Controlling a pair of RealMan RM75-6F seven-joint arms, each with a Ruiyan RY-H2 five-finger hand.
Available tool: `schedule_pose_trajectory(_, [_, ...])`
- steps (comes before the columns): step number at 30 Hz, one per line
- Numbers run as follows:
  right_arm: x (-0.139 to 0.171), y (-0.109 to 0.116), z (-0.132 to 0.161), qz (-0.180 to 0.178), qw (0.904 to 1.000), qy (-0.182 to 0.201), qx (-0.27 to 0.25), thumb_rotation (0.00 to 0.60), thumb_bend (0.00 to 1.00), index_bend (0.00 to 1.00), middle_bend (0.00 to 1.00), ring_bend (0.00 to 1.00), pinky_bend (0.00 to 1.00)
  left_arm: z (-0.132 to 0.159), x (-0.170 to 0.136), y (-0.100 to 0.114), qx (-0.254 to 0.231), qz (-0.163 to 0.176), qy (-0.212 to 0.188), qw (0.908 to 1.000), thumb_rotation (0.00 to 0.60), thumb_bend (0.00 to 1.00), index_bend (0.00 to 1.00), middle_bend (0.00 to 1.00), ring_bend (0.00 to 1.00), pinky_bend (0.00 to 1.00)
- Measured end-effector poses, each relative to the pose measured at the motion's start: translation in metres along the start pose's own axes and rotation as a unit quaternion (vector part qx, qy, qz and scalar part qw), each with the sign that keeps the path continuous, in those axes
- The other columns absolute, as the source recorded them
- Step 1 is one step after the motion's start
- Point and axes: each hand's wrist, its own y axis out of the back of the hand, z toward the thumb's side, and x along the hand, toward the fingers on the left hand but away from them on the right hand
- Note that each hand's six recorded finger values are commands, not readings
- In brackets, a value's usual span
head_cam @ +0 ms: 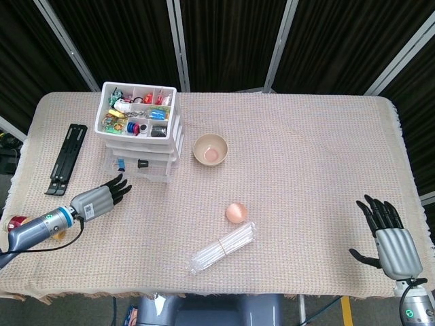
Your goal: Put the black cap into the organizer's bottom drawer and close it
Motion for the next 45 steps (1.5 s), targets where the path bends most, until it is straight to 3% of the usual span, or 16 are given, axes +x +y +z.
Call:
schedule_pose_trajectory(19, [0.0,-0.001,-0.001,0.003,1.0,-0.002,-0.001,0.6,0.04,0.08,0.0,0.0,0.0,-0.016,0.032,0.004,-0.022,-0.006,0.049,0.9985,0.6,0.37,0.17,0.0,0.0,0.06])
schedule_pose_trajectory(32, [0.0,0.0,-0.001,0.003,1.0,-0.003,-0.006,0.6,0.04,0.08,0.0,0.0,0.0,-0.035,0.05,-0.005,-0.044,-0.039,0.093,0.994,0.6,0.37,0.17,0.0,0.0,0.06])
schedule_pose_trajectory(40, [0.0,0.001,-0.001,0.003,1.0,-0.003,-0.007,0.6,0.04,0.08,0.0,0.0,0.0,-0.04,0.052,-0.01,-0.058,-0.05,0.112,0.9908,0.6,0.37,0.17,0.0,0.0,0.06])
schedule_pose_trajectory(45, [0.0,0.0,-0.003,0.005,1.0,-0.005,-0.006,0.6,0.04,0.08,0.0,0.0,0.0,-0.037,0.043,-0.005,-0.067,-0.037,0.114,0.9905,0.6,0.37,0.16,0.0,0.0,0.06])
